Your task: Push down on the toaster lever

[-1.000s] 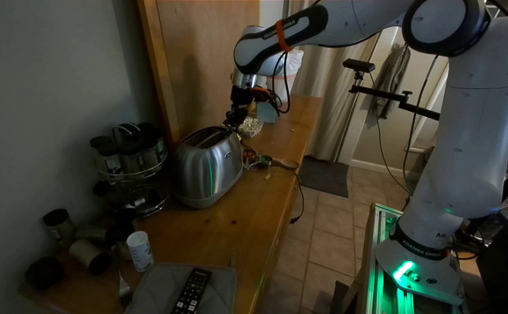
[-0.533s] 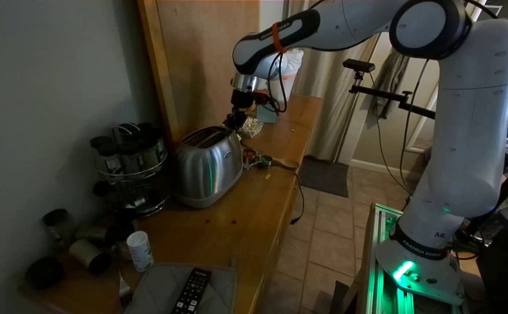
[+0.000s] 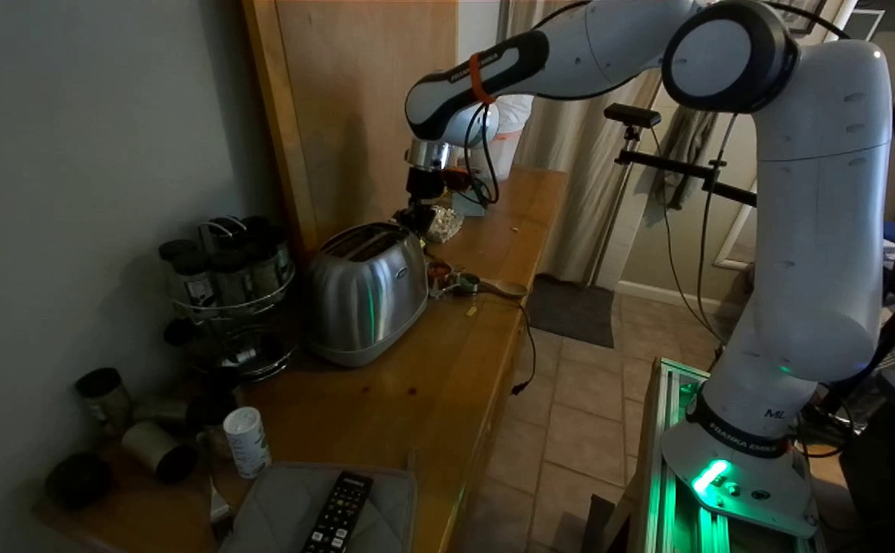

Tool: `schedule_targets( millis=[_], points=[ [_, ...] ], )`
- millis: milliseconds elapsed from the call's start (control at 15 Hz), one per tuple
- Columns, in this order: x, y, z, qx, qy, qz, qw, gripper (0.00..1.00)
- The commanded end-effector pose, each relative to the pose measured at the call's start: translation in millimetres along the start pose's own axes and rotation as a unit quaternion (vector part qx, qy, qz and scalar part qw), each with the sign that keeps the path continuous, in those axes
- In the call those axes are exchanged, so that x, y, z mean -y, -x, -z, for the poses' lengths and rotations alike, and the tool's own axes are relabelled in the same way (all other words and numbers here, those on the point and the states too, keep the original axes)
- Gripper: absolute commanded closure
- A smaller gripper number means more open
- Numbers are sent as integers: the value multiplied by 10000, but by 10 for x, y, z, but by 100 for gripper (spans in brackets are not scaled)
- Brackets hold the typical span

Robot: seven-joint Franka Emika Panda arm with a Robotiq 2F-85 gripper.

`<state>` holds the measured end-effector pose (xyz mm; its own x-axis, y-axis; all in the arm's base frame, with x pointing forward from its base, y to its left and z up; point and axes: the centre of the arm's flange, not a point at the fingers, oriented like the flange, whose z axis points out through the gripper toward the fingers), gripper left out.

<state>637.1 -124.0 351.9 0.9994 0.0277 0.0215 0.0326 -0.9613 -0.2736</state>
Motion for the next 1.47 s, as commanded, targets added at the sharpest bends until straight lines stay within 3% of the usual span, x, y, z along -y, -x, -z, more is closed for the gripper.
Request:
schedule_targets(
  millis=[0,400,1133,1400],
  points=[
    [-295,-146,-301,211,-34,-52,9998,100],
    [-433,-151,-393,237,-121,-193,9995,100],
    [-33,-69,658,-331,-165,-374,9986,100],
    [49,28,820,-160,-342,-387,9985,100]
  ],
)
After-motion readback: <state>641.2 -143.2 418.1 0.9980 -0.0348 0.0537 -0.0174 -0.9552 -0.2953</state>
